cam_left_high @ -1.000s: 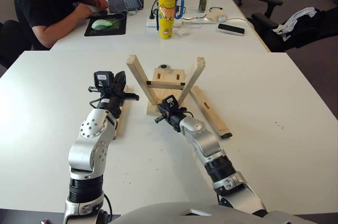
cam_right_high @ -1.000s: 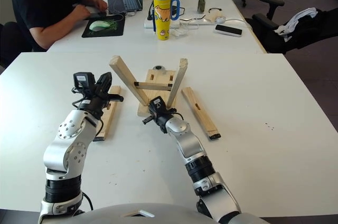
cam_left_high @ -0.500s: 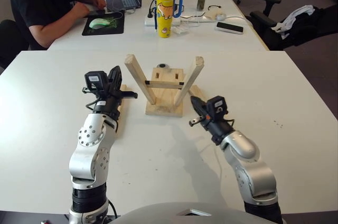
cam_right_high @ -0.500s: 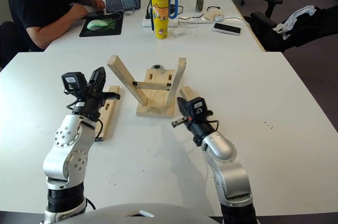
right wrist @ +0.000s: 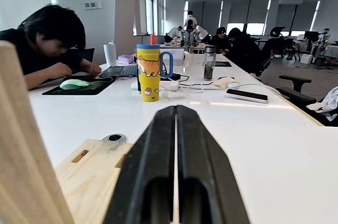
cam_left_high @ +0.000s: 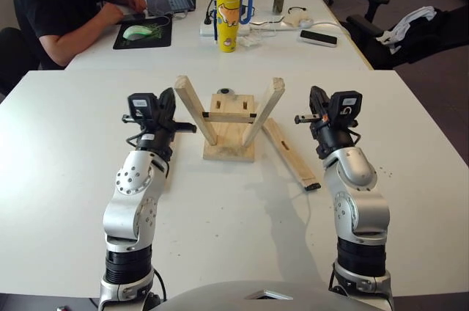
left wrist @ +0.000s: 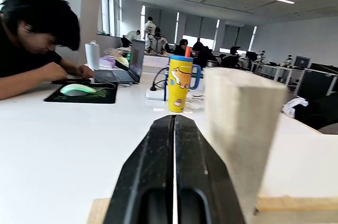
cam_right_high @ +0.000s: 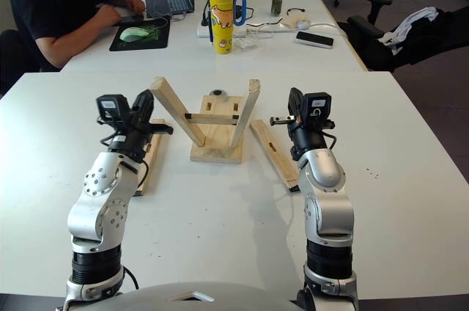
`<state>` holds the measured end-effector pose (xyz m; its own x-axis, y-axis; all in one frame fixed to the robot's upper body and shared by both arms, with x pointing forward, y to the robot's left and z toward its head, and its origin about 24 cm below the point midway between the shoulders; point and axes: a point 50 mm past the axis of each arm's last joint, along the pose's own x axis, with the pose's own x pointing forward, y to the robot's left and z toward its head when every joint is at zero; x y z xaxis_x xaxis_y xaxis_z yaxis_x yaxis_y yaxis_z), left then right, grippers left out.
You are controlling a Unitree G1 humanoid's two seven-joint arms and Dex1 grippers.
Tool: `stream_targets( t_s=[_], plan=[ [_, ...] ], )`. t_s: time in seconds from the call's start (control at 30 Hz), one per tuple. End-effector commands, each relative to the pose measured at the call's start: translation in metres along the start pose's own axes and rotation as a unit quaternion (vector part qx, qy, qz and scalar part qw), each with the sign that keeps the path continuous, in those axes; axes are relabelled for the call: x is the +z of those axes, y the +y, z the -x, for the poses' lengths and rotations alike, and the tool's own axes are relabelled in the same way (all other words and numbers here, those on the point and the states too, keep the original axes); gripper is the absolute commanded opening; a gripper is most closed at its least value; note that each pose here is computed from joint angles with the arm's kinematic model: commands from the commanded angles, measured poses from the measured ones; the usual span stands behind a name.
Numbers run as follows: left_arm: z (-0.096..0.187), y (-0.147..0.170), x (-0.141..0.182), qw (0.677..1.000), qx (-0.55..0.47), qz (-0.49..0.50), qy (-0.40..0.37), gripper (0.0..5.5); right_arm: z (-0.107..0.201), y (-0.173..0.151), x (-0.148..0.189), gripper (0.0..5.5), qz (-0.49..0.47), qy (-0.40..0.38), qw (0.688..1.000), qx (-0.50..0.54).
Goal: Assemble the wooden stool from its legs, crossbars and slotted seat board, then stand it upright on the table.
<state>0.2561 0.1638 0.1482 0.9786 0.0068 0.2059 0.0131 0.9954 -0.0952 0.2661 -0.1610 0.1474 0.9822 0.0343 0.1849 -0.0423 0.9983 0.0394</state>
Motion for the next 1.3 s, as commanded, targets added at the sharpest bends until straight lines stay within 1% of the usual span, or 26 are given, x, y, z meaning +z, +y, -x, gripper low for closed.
stream_targets(
  t_s=[0.03,0.13,0.17,0.2,0.23,0.27,0.3,0.33,0.4,0.43,0.47,0.5,0.57,0.63,0.7,0.77,0.83,0.9,0.93,1.0,1.07,1.13,1.2,1.3],
  plan=[
    [-0.003,0.021,0.025,0.994,0.076,-0.042,-0.073,0.02,0.002,-0.016,0.022,0.00,0.003,-0.054,0.995,-0.089],
    [-0.003,0.027,0.028,0.990,0.099,-0.053,-0.083,0.02,0.004,-0.019,0.025,0.00,0.002,-0.058,0.992,-0.111],
    [-0.007,0.013,0.026,0.995,0.044,-0.042,-0.080,0.02,-0.001,-0.005,0.025,0.00,-0.010,-0.057,0.996,-0.068],
    [-0.010,-0.014,0.018,0.997,-0.052,-0.027,-0.055,0.02,-0.008,0.022,0.024,0.00,-0.021,-0.047,0.998,0.025],
    [-0.008,-0.044,0.008,0.988,-0.150,-0.028,-0.023,0.02,-0.011,0.063,0.015,0.00,-0.016,-0.009,0.987,0.160],
    [-0.002,-0.064,0.000,0.977,-0.212,-0.014,0.004,0.02,-0.009,0.092,0.003,0.00,-0.016,0.032,0.968,0.249],
    [0.002,-0.074,-0.006,0.970,-0.240,-0.016,0.027,0.02,-0.006,0.109,-0.010,0.00,-0.017,0.075,0.952,0.297],
    [0.003,-0.078,-0.011,0.967,-0.250,-0.023,0.043,0.02,-0.004,0.116,-0.019,0.00,-0.016,0.104,0.942,0.319],
    [0.004,-0.079,-0.015,0.965,-0.253,-0.032,0.056,0.02,-0.003,0.119,-0.025,0.00,-0.017,0.124,0.936,0.328],
    [0.003,-0.076,-0.014,0.969,-0.242,-0.025,0.054,0.02,-0.004,0.114,-0.026,0.00,-0.012,0.121,0.942,0.312],
    [-0.004,-0.056,-0.015,0.980,-0.186,-0.042,0.056,0.02,-0.006,0.093,-0.033,0.00,-0.003,0.132,0.956,0.263],
    [-0.008,-0.037,-0.015,0.987,-0.137,-0.059,0.057,0.02,-0.007,0.076,-0.039,0.00,0.010,0.145,0.962,0.230],
    [-0.011,-0.011,-0.016,0.993,-0.069,-0.081,0.059,0.02,-0.005,0.051,-0.049,0.00,0.026,0.167,0.968,0.187],
    [-0.012,0.003,-0.013,0.994,-0.034,-0.090,0.052,0.02,-0.005,0.034,-0.056,0.00,0.038,0.183,0.968,0.167],
    [-0.013,0.009,-0.010,0.995,-0.018,-0.091,0.040,0.02,-0.006,0.025,-0.059,0.00,0.041,0.193,0.968,0.158],
    [-0.015,0.015,-0.004,0.996,-0.025,-0.086,0.029,0.02,-0.011,0.011,-0.060,0.00,0.030,0.191,0.970,0.145],
    [-0.018,0.025,-0.007,0.993,-0.044,-0.097,0.048,0.02,-0.021,0.001,-0.058,0.00,0.011,0.174,0.974,0.147],
    [-0.022,0.033,-0.004,0.991,-0.060,-0.112,0.050,0.02,-0.028,-0.006,-0.057,0.00,0.022,0.163,0.973,0.159],
    [-0.023,0.034,-0.002,0.990,-0.066,-0.118,0.048,0.02,-0.030,-0.008,-0.057,0.00,0.026,0.160,0.973,0.163],
    [-0.025,0.039,-0.011,0.979,-0.120,-0.129,0.099,0.02,-0.043,-0.007,-0.055,0.00,0.021,0.139,0.970,0.198],
    [-0.026,0.048,-0.019,0.962,-0.166,-0.155,0.149,0.02,-0.054,0.001,-0.052,0.00,0.018,0.116,0.963,0.245],
    [-0.033,0.062,-0.014,0.960,-0.157,-0.173,0.152,0.02,-0.061,0.015,-0.048,0.00,0.032,0.096,0.952,0.289],
    [-0.041,0.070,-0.009,0.955,-0.160,-0.195,0.156,0.02,-0.062,0.029,-0.043,0.00,0.019,0.077,0.941,0.329],
    [-0.057,0.088,0.007,0.952,-0.141,-0.221,0.159,0.02,-0.051,0.051,-0.046,0.00,0.020,0.074,0.919,0.386]
  ],
)
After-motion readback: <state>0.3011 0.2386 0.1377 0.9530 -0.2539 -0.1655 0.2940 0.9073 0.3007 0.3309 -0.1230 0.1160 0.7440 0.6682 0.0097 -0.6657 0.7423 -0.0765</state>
